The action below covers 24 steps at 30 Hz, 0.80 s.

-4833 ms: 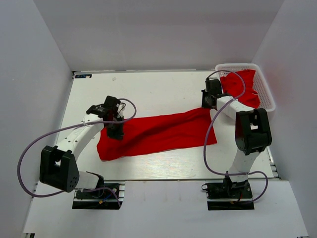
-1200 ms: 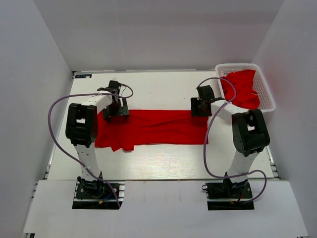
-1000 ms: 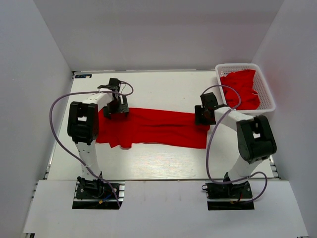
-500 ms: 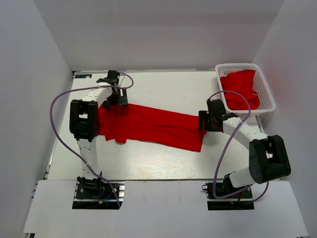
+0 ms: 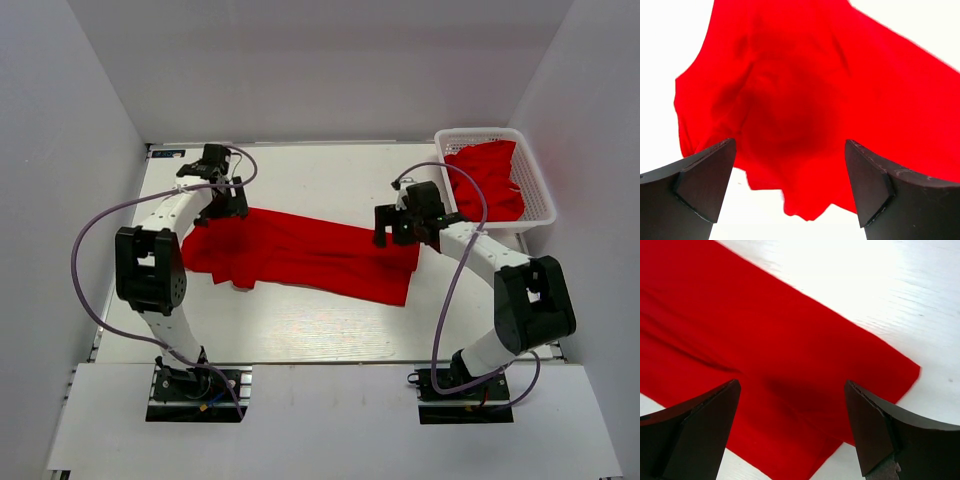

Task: Fold and stack the t-shirts
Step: Fold the other side of the tshirt into a rectangle

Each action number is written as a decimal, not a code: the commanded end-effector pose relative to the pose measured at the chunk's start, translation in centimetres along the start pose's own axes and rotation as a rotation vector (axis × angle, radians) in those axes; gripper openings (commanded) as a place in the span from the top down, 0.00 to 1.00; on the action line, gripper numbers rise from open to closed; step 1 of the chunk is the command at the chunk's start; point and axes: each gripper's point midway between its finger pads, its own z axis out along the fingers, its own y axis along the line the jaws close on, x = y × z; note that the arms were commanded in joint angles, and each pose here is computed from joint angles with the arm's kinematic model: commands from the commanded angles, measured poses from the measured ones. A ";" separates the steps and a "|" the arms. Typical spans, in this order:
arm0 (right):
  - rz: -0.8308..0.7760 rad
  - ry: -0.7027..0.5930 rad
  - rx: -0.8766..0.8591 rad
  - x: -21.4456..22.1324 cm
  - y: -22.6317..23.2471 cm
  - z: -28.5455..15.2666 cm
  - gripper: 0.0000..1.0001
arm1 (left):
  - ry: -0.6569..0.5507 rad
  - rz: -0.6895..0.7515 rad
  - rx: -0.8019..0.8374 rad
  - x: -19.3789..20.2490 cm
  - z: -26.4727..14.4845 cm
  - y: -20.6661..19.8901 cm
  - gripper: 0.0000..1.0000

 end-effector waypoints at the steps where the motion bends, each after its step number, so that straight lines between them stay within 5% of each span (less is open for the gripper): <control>1: -0.046 -0.013 -0.073 -0.2 1.7 0.5 0.10 | -0.013 -0.018 -0.073 0.3 -0.4 1.7 0.00; 11: -0.047 0.080 -0.040 4.0 1.2 3.1 0.10 | -0.156 0.118 -0.021 -3.6 3.0 2.5 0.00; 18: 0.026 0.148 0.102 6.1 -1.4 4.5 0.10 | -0.134 0.182 0.027 -4.9 5.6 2.0 0.00; 24: 0.073 0.165 0.199 6.2 -3.1 4.7 0.10 | -0.164 0.206 0.137 -4.8 5.6 0.6 0.11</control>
